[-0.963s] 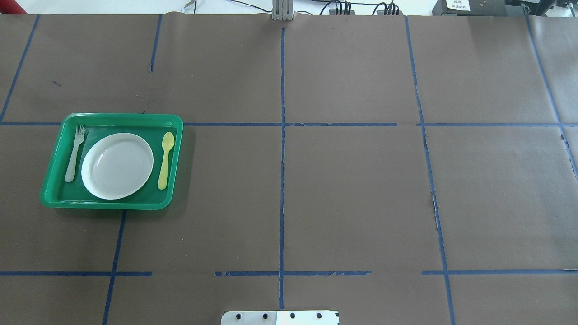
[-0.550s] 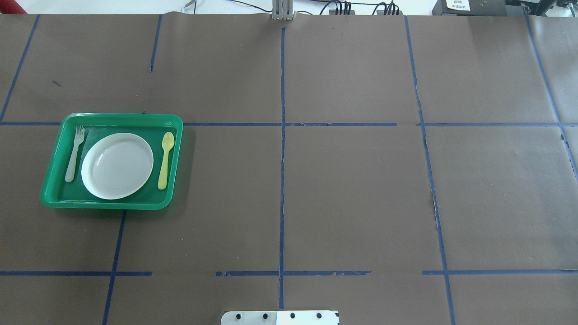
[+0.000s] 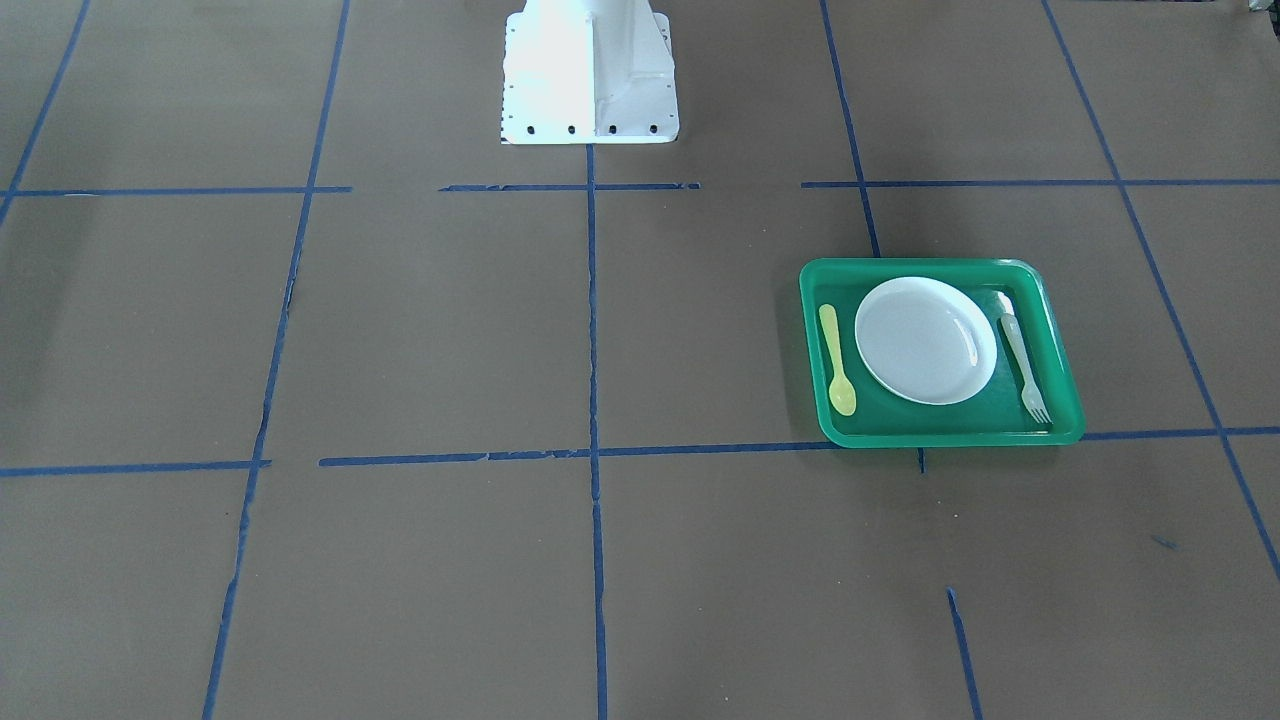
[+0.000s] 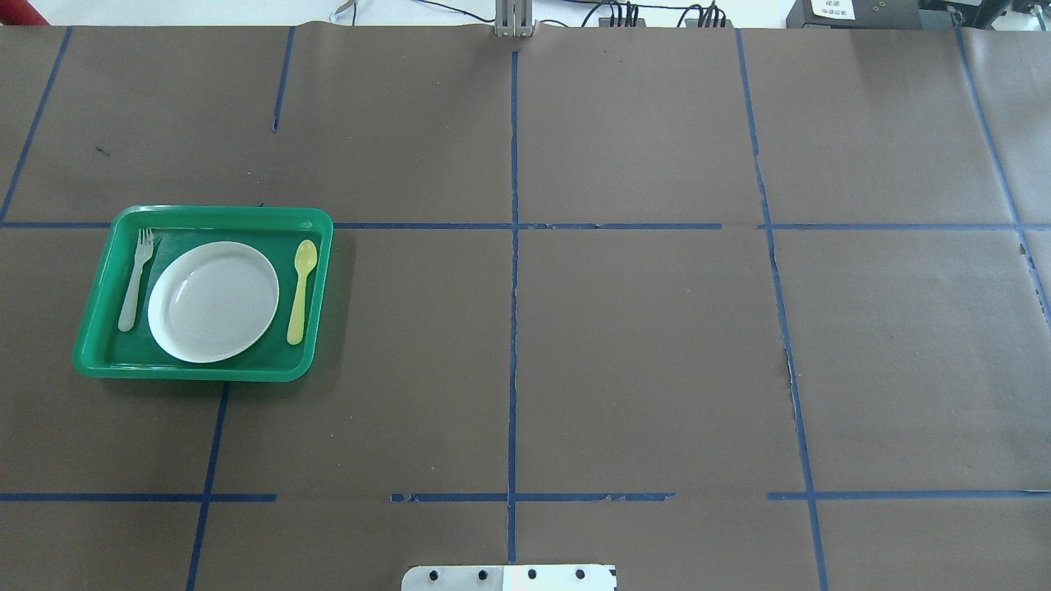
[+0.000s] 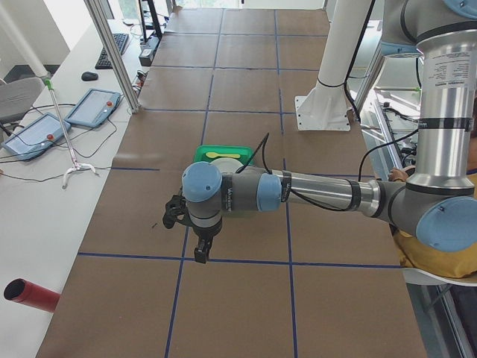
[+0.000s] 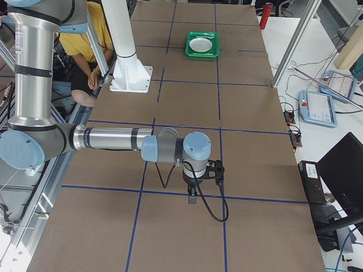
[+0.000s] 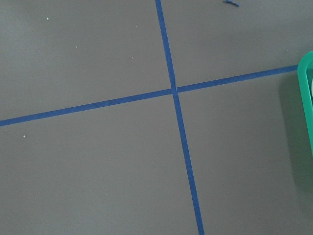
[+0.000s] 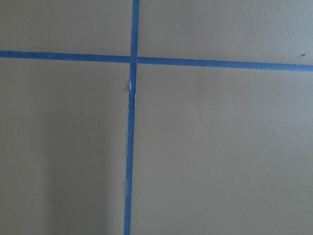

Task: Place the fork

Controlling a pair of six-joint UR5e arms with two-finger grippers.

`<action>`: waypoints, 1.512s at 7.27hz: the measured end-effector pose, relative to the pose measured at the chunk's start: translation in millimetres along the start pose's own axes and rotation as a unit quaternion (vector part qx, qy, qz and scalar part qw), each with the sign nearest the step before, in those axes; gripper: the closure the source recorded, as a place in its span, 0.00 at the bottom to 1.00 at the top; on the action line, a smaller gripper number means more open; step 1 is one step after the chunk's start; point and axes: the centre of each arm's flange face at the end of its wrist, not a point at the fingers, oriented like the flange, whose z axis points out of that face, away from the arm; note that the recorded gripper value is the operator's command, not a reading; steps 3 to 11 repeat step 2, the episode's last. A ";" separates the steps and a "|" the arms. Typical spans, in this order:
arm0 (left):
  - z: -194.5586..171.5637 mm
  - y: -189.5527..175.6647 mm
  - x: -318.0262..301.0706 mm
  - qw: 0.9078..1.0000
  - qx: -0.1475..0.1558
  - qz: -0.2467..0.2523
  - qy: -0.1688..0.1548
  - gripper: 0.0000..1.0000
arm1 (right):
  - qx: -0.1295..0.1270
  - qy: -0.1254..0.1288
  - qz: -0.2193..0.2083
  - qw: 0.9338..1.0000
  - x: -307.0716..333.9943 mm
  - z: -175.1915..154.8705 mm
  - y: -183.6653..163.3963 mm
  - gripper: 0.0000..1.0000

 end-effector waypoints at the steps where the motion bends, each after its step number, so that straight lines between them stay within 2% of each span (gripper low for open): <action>1: -1.3 -1.2 0.5 1.000 0.002 0.001 0.000 0.00 | 0.000 0.000 0.000 1.000 0.0 0.0 0.0 0.00; 11: -3.4 -4.0 1.5 1.000 0.004 0.003 0.000 0.00 | 0.000 0.000 0.000 1.000 0.0 0.0 0.0 0.00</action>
